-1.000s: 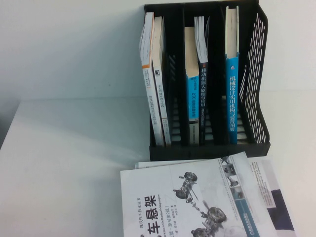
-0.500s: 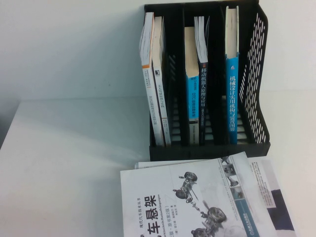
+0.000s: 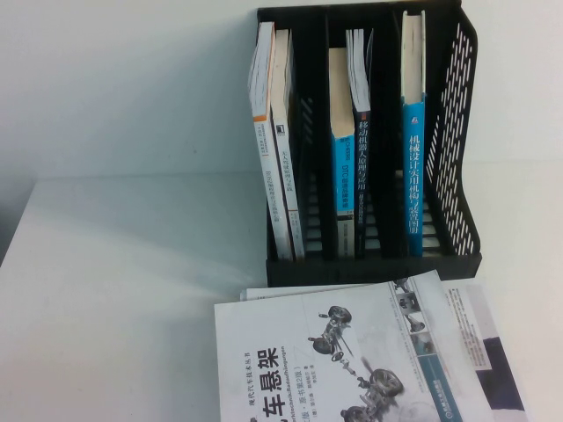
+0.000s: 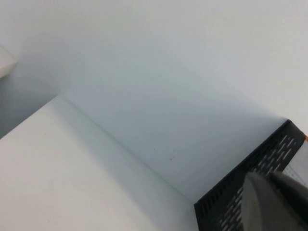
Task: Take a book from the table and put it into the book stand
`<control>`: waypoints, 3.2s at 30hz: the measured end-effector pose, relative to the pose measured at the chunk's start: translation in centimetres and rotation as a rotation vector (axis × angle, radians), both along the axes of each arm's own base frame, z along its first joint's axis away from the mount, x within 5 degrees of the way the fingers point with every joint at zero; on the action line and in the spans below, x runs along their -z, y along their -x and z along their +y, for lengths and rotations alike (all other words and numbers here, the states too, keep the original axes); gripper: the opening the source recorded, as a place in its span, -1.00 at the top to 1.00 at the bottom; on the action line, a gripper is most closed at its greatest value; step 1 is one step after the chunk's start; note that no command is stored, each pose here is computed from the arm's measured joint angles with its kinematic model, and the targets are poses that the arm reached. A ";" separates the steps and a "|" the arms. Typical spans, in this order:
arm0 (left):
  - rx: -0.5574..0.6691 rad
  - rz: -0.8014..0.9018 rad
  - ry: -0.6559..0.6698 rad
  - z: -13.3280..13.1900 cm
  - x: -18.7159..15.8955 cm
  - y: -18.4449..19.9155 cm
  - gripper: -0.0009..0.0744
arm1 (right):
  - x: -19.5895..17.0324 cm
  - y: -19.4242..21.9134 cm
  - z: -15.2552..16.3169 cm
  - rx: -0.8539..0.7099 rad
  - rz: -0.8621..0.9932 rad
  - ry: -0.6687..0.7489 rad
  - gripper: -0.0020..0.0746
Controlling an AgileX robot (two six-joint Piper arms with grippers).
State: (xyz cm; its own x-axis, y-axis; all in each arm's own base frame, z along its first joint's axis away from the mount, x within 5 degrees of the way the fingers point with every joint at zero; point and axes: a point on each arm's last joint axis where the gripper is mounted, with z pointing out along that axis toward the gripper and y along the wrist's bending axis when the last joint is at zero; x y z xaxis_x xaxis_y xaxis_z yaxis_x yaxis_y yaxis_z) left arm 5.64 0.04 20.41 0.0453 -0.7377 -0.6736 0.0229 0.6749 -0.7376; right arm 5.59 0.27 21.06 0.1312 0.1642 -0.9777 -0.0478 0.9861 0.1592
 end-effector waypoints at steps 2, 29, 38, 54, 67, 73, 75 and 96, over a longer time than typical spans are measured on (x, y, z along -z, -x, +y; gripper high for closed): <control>-0.009 -0.017 0.005 0.1 -0.2 0.0 0.99 | -0.5 0.1 0.3 -0.037 -0.056 -0.029 0.96; -0.109 -0.393 -0.369 0.1 -15.7 2.2 0.99 | -21.6 3.3 -0.6 0.127 -0.299 0.179 0.96; -0.030 0.047 -0.404 0.3 -15.7 -4.0 0.99 | -20.8 -6.0 -2.3 0.266 0.316 0.341 0.96; 0.136 0.567 0.003 -0.9 -10.4 -8.2 0.99 | -14.6 -12.1 2.2 0.060 0.673 0.336 0.96; 0.407 0.776 -0.194 -2.3 -8.0 -8.9 0.99 | -9.5 -15.8 4.7 -0.047 0.969 0.323 0.96; 0.558 0.833 -0.252 -3.1 -6.3 -10.9 0.99 | -8.2 -16.6 5.2 -0.150 1.082 0.296 0.96; 0.640 0.832 -0.250 -3.5 -5.7 -11.5 0.99 | -7.7 -16.9 5.6 -0.217 1.127 0.279 0.96; 0.930 0.929 0.245 -2.2 0.6 -16.9 0.99 | 1.3 -22.5 6.0 -0.519 1.460 -0.138 0.96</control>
